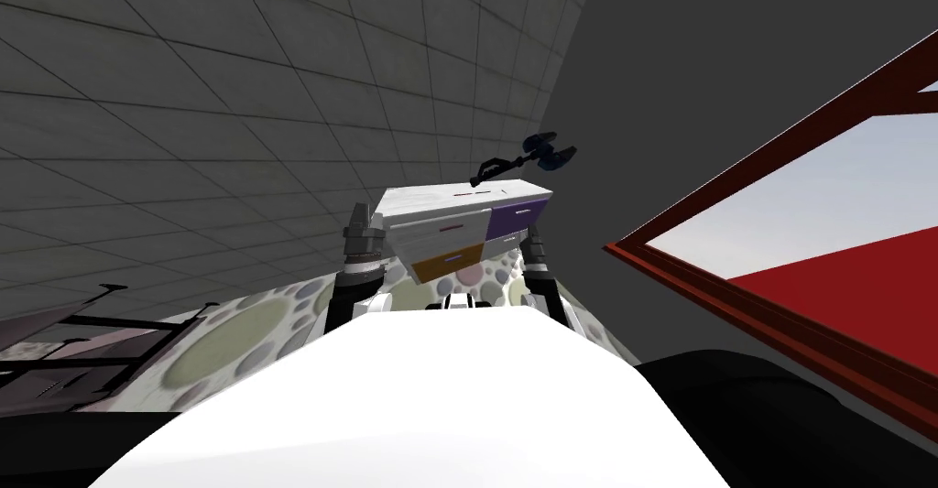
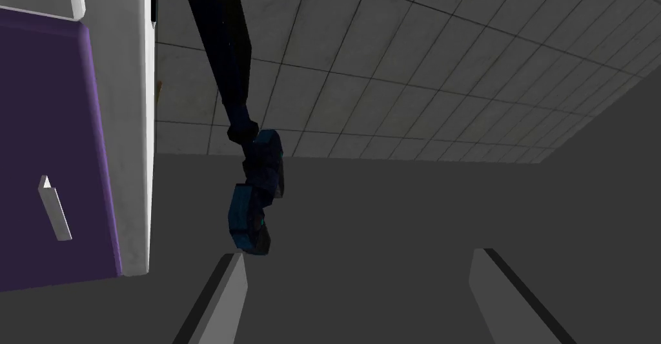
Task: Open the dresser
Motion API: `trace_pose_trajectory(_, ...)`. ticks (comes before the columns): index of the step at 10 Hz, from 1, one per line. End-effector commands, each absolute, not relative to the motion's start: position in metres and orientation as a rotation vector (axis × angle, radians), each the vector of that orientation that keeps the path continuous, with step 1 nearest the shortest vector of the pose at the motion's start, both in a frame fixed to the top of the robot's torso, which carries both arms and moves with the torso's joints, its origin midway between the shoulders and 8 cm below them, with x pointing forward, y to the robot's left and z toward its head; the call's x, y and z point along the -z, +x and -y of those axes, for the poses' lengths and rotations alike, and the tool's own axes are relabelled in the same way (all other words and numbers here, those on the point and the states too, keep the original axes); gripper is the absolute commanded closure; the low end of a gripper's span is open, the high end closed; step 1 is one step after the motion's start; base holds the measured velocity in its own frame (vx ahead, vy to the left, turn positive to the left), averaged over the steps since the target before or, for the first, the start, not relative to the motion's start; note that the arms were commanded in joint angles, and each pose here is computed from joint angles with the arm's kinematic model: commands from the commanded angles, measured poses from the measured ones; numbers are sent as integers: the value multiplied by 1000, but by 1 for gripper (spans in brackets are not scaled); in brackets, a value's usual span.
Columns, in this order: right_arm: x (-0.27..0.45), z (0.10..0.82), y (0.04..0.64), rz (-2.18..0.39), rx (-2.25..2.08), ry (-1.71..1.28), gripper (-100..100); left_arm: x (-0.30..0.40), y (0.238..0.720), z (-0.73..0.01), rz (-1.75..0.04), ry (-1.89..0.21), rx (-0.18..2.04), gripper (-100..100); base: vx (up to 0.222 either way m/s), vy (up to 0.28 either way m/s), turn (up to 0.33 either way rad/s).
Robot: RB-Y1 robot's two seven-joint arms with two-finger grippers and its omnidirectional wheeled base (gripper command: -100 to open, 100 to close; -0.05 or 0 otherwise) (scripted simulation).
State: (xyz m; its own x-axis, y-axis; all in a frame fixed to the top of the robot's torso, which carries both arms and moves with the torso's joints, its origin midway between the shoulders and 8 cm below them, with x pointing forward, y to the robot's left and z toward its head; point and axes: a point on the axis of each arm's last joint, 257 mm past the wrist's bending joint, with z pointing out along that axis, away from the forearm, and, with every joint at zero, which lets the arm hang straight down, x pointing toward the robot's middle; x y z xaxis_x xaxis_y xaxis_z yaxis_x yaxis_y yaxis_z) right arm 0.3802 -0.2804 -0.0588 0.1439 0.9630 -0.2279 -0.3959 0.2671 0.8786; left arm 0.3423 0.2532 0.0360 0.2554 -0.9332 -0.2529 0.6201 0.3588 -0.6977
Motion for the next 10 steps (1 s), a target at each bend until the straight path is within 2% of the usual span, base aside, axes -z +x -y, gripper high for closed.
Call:
trace_pose_trajectory(1, 78, 274, 387, -1025, -1066, 737, -100, -36, 342, -253, -718, -519, 1120, 0, 14, 16, 32)
trace_pose_trajectory(10, 145, 258, 406, -1298, -792, 635, -100, -36, 342, -253, -718, -519, 1120, 0, 15, 16, 103)
